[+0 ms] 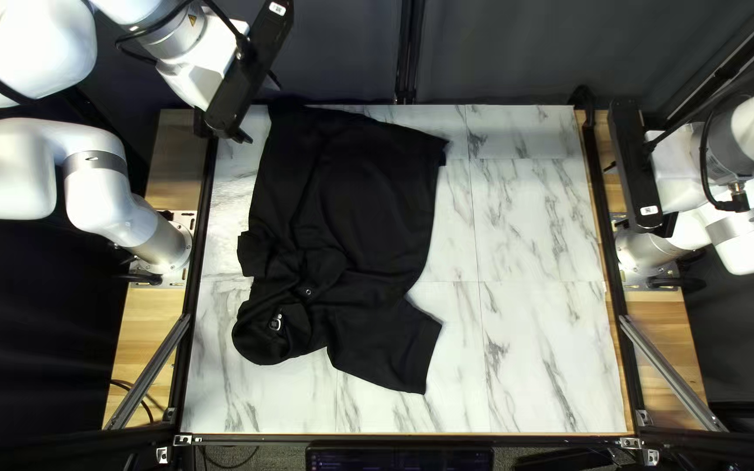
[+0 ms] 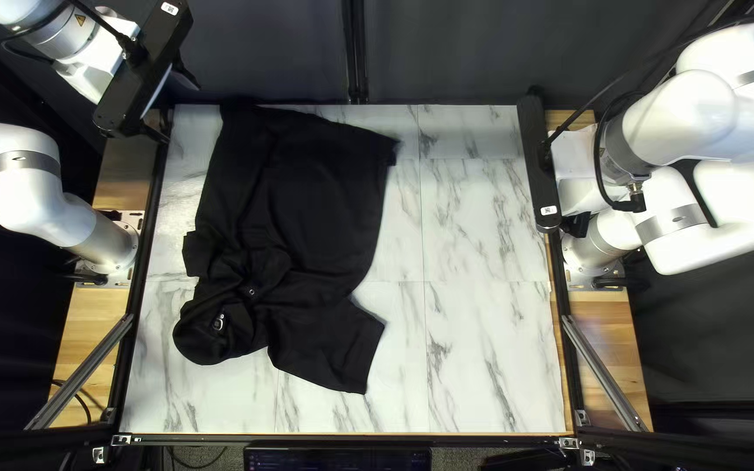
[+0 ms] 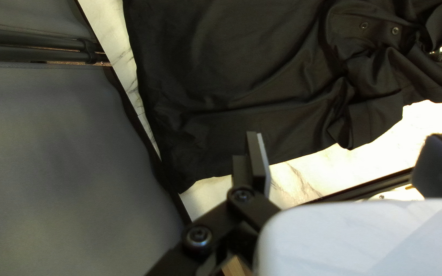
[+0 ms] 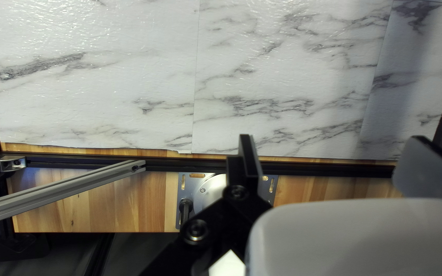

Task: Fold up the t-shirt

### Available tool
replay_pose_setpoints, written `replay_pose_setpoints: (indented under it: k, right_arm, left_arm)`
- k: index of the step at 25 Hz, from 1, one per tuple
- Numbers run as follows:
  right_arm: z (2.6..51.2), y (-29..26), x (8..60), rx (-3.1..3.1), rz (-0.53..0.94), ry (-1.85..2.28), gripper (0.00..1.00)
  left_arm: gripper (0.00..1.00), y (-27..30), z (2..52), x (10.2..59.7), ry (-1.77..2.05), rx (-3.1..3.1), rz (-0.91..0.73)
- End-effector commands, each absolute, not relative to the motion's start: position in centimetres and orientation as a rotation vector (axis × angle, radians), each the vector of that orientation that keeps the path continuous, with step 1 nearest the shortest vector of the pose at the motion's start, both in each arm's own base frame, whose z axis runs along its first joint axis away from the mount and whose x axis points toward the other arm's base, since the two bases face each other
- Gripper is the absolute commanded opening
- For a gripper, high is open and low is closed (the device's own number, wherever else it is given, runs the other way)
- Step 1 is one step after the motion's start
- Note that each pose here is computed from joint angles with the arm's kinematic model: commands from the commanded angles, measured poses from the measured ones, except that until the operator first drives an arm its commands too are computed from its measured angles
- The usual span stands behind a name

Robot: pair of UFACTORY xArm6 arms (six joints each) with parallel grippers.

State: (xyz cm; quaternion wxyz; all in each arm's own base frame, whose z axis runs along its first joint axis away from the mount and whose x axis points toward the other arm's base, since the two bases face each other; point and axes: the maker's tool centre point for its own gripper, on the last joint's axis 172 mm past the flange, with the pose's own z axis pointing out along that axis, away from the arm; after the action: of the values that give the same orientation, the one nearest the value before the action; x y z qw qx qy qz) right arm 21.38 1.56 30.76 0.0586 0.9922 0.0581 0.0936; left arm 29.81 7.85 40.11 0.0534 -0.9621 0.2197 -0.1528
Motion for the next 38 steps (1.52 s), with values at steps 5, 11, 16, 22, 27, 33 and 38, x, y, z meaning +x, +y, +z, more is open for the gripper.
replay_pose_setpoints:
  k: [5, 11, 16, 22, 27, 33, 38]
  right_arm:
    - [30.8, 1.6, 21.4, 3.006, 0.283, 0.176, 1.0]
    - [30.8, 1.6, 21.4, 3.006, 0.283, 0.176, 1.0]
    - [30.8, 1.6, 21.4, 3.006, 0.283, 0.176, 1.0]
    - [30.8, 1.6, 21.4, 3.006, 0.283, 0.176, 1.0]
    - [30.8, 1.6, 21.4, 3.006, 0.283, 0.176, 1.0]
    - [30.8, 1.6, 21.4, 3.006, 0.283, 0.176, 1.0]
    - [30.8, 1.6, 21.4, 3.006, 0.283, 0.176, 1.0]
  left_arm:
    - [1.0, 7.3, 36.9, 29.2, 0.627, -2.953, -0.431]
    - [1.0, 4.2, 29.9, 29.8, 0.468, -2.983, -0.333]
    - [1.0, -0.5, 22.8, 31.2, 0.304, -2.987, -0.224]
    - [1.0, -4.4, 15.7, 30.0, 0.093, -2.969, -0.099]
    - [1.0, -4.8, 11.4, 27.8, -0.086, -2.977, -0.054]
    - [1.0, -5.4, 8.3, 26.0, -0.254, -2.976, -0.043]
    - [1.0, -4.7, 7.6, 25.7, -0.326, -2.968, -0.049]
